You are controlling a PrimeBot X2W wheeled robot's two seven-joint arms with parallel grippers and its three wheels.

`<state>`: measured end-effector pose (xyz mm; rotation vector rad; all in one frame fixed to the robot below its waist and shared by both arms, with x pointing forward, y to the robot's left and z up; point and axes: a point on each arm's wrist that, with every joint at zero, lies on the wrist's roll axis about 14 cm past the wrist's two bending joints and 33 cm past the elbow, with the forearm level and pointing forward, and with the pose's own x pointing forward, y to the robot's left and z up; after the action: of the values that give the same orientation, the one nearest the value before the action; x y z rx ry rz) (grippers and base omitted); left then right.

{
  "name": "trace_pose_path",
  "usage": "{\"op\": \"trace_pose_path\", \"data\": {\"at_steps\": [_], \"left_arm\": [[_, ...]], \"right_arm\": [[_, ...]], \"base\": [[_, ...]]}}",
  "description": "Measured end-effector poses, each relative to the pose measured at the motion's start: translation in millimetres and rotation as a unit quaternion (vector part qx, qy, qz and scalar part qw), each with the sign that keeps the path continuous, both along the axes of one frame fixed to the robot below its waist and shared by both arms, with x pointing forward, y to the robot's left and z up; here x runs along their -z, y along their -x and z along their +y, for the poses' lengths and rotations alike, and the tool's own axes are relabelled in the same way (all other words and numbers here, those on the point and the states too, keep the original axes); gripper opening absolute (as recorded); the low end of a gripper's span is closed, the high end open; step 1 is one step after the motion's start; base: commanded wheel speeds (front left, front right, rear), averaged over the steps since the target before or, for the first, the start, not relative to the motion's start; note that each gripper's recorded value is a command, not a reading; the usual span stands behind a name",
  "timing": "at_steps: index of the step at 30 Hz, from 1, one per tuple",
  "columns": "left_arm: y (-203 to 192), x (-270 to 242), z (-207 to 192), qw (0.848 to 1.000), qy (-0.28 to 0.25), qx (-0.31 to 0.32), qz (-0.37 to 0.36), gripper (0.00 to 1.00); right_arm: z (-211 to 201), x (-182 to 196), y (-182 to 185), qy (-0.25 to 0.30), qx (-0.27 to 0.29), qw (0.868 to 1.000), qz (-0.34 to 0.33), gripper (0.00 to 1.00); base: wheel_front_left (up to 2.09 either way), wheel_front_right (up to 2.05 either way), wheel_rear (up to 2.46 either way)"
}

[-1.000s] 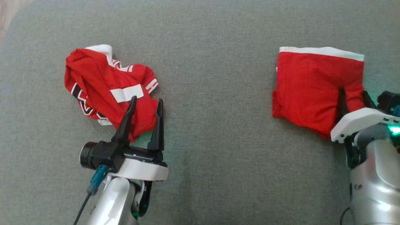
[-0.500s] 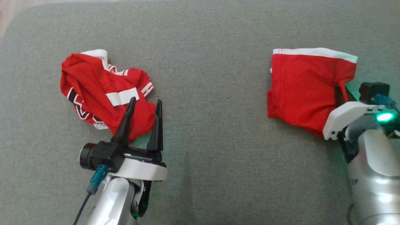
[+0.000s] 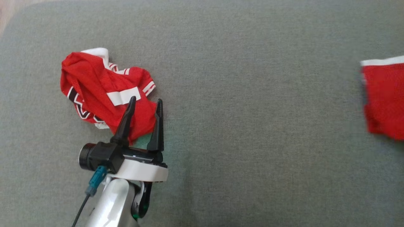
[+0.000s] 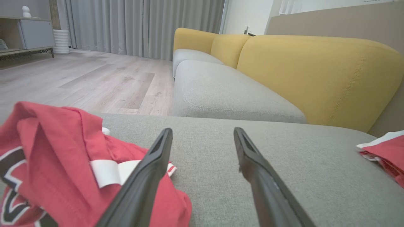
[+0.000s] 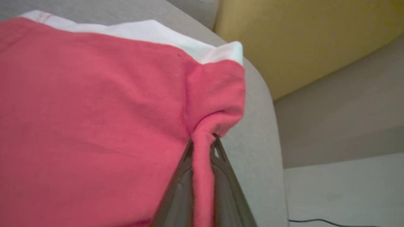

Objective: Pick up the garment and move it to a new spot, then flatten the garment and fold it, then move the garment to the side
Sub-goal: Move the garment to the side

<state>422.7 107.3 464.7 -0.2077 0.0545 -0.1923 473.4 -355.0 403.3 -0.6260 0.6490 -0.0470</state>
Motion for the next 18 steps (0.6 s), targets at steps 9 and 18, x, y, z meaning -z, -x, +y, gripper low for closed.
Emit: {"op": "trace_pose_path", "data": {"at_steps": [9,18], "left_arm": [[-4.3,16.2,15.8,1.0,-0.005,-0.019,0.019,1.0],[-5.9,16.7,21.3,0.999,-0.007,-0.027,0.019,1.0]], "right_arm": [[-50.5,-8.2,-5.6,0.057,0.03,0.998,0.011,0.0],[-44.5,-7.8,-12.0,0.055,0.028,0.998,0.0,1.0]], "base": [[0.0,0.0,0.0],[0.0,0.0,0.0]]}}
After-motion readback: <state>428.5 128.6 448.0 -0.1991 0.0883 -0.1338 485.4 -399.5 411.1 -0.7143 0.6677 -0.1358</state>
